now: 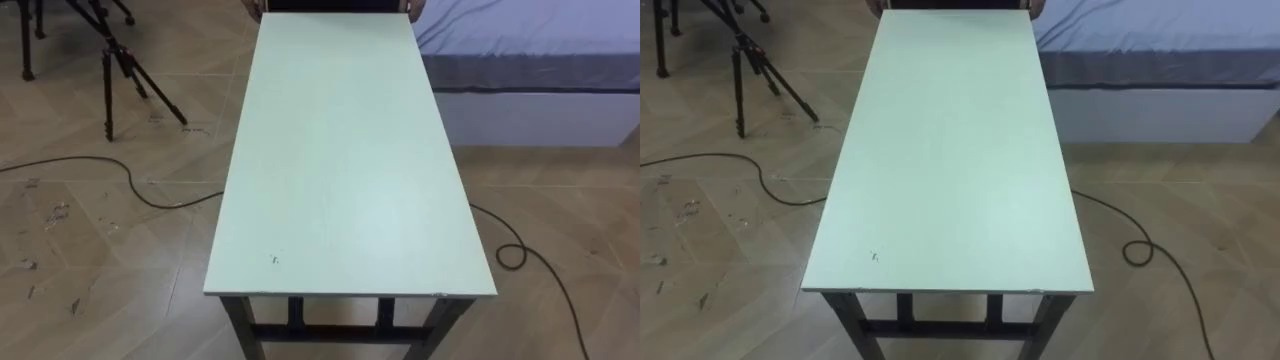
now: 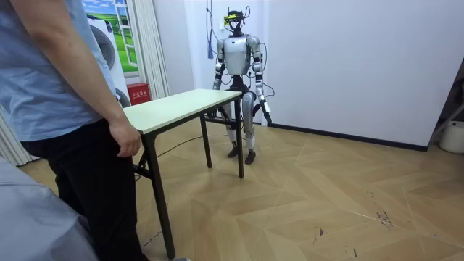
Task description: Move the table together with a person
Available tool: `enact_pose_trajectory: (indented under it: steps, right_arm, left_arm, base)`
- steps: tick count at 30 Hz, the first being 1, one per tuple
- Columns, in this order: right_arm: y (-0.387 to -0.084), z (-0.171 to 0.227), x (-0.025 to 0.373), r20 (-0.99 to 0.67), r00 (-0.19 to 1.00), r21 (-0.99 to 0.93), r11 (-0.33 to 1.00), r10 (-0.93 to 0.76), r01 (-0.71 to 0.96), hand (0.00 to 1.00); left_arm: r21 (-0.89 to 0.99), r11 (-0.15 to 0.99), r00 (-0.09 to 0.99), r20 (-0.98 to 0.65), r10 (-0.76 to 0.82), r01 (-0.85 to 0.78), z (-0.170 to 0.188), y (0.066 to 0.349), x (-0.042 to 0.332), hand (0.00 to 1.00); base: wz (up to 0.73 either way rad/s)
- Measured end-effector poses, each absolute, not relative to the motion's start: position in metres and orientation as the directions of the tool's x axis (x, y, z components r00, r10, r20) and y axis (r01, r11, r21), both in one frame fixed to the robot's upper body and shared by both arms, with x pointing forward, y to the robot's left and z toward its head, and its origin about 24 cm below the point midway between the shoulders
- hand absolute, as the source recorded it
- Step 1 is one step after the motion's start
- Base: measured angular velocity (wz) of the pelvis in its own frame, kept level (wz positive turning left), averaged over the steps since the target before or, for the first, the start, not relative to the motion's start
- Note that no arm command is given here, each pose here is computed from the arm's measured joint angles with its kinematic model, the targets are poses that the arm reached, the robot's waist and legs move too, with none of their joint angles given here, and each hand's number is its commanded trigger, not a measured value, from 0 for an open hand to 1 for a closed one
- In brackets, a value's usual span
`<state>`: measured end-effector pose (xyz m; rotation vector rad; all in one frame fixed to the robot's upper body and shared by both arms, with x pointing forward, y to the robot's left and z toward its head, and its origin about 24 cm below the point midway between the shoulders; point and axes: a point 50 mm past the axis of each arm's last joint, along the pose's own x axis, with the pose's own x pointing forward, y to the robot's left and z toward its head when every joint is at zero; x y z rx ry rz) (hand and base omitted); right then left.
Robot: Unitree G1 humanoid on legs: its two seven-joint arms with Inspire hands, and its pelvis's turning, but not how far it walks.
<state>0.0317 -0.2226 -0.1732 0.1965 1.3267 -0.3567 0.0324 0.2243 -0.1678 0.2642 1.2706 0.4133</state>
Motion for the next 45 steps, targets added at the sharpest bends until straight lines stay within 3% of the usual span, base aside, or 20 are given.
enact_pose_trajectory:
  steps: [11,18,25,28,32,37,45]
  right_arm:
    - [-0.222,-0.173,0.030,-0.971,0.201,-0.040,0.921,-0.126,0.387,0.00]
    - [-0.222,-0.173,0.031,-0.973,0.209,-0.004,0.911,-0.099,0.411,0.00]
    - [-0.218,-0.172,0.040,-0.961,0.275,0.132,0.859,-0.010,0.494,0.00]
    - [-0.213,-0.165,0.068,-0.913,0.406,0.243,0.859,0.046,0.450,0.00]
    - [-0.207,-0.157,0.090,-0.859,0.505,0.334,0.842,0.087,0.424,0.00]
    - [-0.191,-0.139,0.100,-0.751,0.641,0.481,0.795,0.158,0.369,0.00]
    - [-0.149,-0.096,0.116,-0.519,0.779,0.721,0.669,0.352,0.178,0.00]
  left_arm:
    - [0.385,0.910,0.240,-0.879,0.412,-0.154,-0.169,0.222,0.033,0.00]
    - [0.234,0.919,0.191,-0.933,0.304,-0.319,-0.171,0.220,0.027,0.00]
    - [0.072,0.877,0.213,-0.958,0.194,-0.476,-0.171,0.220,0.028,0.00]
    - [-0.048,0.866,0.324,-0.937,0.134,-0.498,-0.167,0.215,0.050,0.00]
    - [-0.143,0.887,0.395,-0.918,0.047,-0.439,-0.164,0.201,0.065,0.00]
    - [-0.307,0.852,0.511,-0.858,-0.054,-0.425,-0.151,0.190,0.075,0.00]
    - [-0.673,0.666,0.704,-0.640,-0.308,-0.321,-0.112,0.142,0.098,0.00]
  base:
    - [-0.01]
    - [0.00]
    - [0.02]
    - [0.00]
    - [0.00]
    - [0.00]
    - [0.01]
